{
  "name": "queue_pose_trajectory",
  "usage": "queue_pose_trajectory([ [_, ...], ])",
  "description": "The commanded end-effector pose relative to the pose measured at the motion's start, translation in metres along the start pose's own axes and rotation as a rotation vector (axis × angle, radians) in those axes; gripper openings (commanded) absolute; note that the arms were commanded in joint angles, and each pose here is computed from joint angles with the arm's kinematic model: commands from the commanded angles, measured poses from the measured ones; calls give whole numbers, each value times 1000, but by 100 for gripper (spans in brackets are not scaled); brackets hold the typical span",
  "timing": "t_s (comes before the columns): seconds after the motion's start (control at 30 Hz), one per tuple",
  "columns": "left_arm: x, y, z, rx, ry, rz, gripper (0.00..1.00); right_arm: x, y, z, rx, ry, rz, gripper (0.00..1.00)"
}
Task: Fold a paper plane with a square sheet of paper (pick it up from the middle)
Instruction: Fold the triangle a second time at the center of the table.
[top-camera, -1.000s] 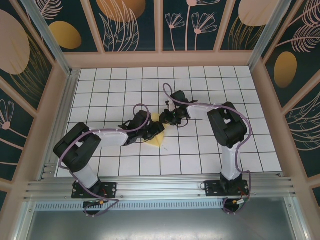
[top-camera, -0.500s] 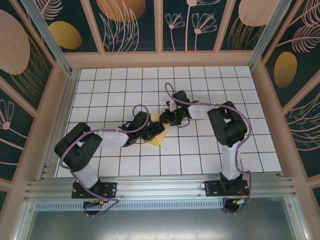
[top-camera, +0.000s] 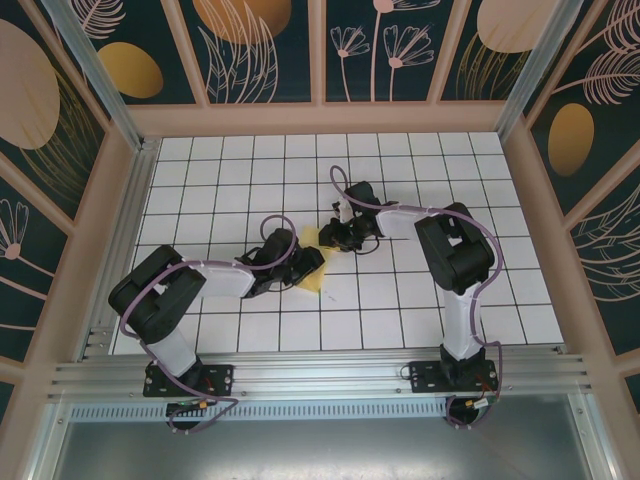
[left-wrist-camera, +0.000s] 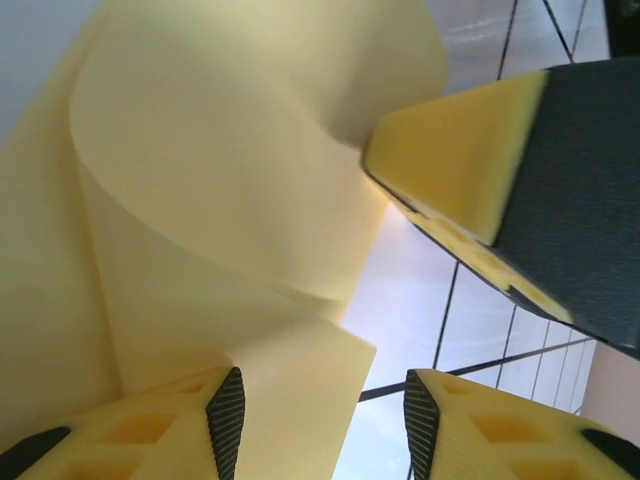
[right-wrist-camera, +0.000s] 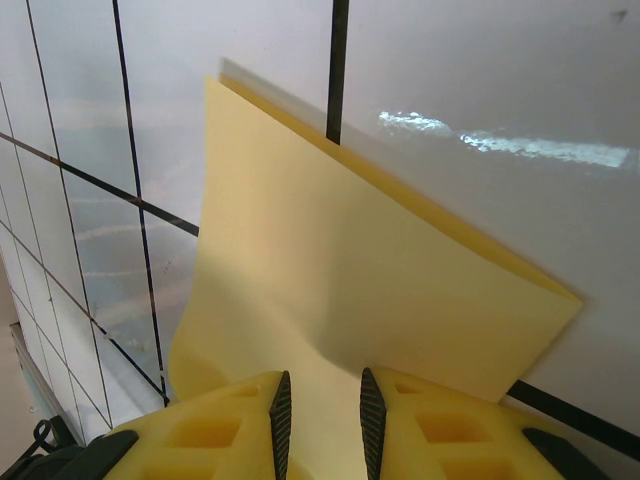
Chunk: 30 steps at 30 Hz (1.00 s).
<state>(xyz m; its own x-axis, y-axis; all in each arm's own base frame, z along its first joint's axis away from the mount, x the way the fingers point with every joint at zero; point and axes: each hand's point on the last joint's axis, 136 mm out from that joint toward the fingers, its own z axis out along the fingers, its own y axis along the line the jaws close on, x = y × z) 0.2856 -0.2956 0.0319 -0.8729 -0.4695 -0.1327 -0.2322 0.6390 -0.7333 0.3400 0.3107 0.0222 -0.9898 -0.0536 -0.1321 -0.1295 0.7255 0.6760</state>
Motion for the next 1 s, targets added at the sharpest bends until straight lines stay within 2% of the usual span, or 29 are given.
queue_pose_trajectory([
  [0.0,-5,-1,-5,-3,-40,-18,47,24,-39,13,99,73,74,28],
  [0.27,-4,-4,-1,-3,-27,-27,45,22,-35,12,89,67,65,28],
  [0.47,-1,5,2,-39,-14,-38,32,12,-13,-1,16,33,27,25],
  [0.6,-1,12,2,-72,-12,-46,28,8,0,-15,-8,8,-4,25],
  [0.73,-2,16,1,-89,-20,-53,27,22,1,-26,-6,16,-22,26],
  [0.97,-2,16,1,-92,-22,-52,26,54,7,-39,-52,66,-28,34],
])
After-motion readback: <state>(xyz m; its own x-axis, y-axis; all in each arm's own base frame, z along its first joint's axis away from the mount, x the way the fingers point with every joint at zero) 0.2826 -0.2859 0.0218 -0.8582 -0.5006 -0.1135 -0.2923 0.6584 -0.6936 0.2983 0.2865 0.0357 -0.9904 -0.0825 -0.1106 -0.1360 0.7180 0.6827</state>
